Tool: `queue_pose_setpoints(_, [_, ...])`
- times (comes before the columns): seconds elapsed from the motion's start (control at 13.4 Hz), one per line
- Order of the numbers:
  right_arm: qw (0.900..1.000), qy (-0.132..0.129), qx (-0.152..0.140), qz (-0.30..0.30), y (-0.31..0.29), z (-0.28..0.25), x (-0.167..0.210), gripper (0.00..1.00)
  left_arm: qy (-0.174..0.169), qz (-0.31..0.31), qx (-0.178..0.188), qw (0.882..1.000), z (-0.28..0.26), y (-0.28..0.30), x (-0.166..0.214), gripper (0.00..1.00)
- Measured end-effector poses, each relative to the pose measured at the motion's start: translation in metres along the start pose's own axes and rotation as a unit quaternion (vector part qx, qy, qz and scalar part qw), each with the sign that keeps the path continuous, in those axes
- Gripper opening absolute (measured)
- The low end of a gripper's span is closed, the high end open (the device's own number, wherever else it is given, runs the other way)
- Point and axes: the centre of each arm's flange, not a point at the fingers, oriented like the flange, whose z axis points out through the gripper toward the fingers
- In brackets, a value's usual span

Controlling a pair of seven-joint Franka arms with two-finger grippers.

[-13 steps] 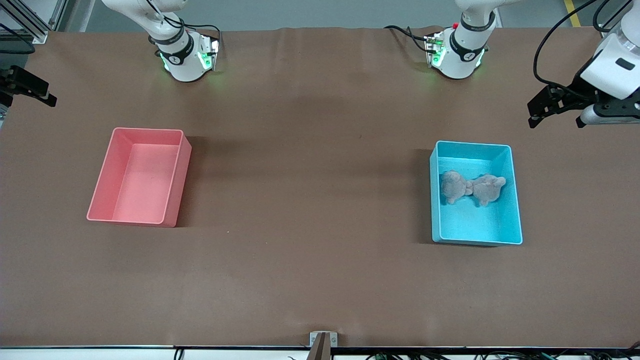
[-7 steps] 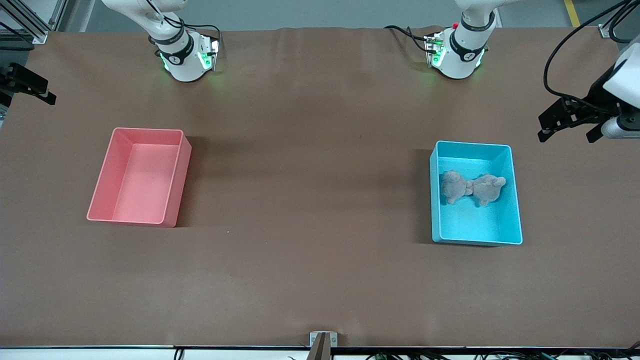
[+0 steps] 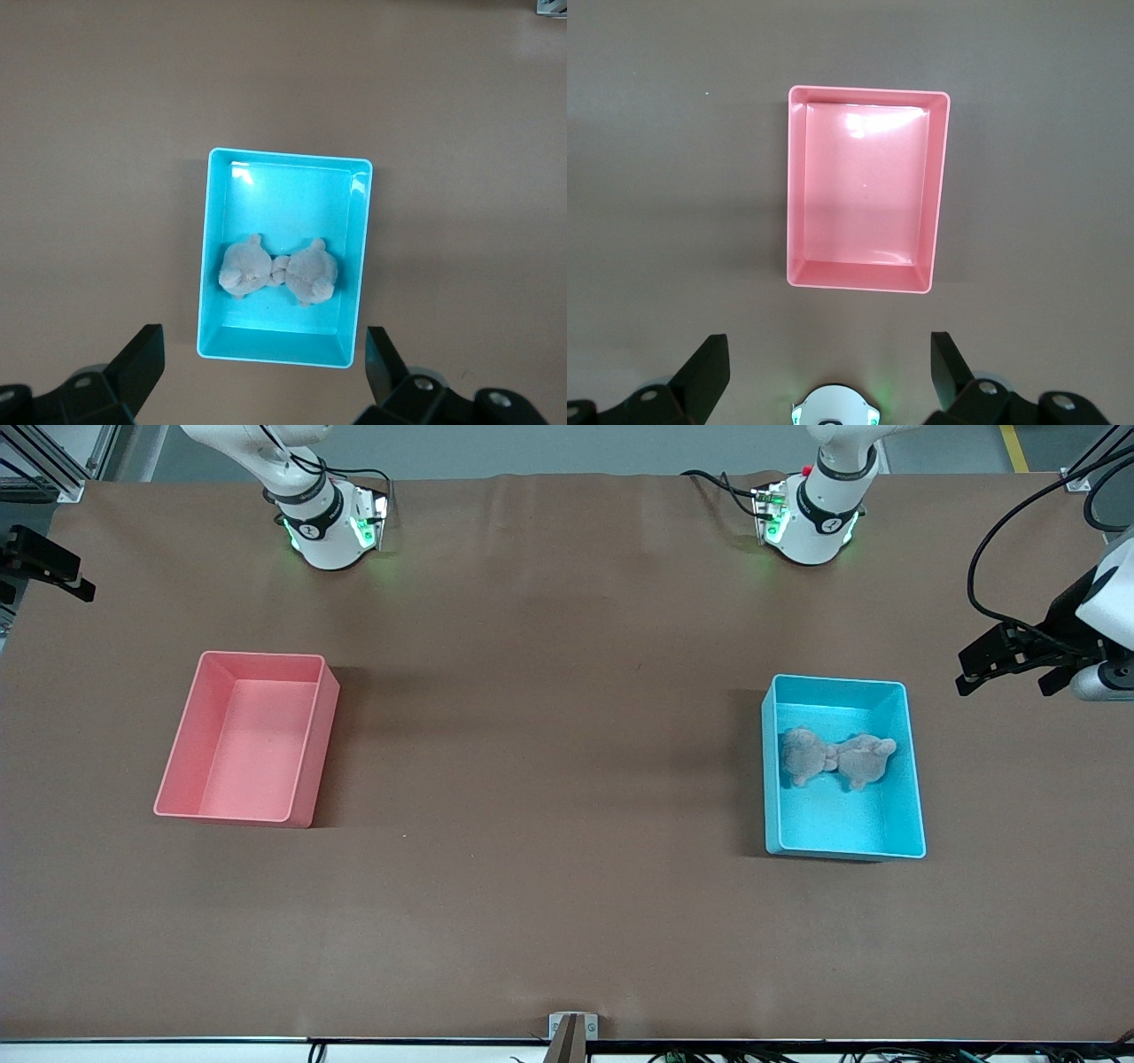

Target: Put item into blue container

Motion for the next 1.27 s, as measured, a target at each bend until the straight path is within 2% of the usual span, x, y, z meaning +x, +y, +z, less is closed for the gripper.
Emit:
queue_pose_setpoints(0.82, [1.0,-0.001,0.0,0.002,0.003,0.0,0.0,1.0,0.003,0.007,0.006,1.0,-0.002,0.012,0.0,1.0])
queue_pose_setpoints(1.27, [1.0,-0.006,0.001,0.007,0.002,0.001,-0.001,1.0,0.004,-0.005,0.007,1.0,-0.003,-0.002,0.001,1.0])
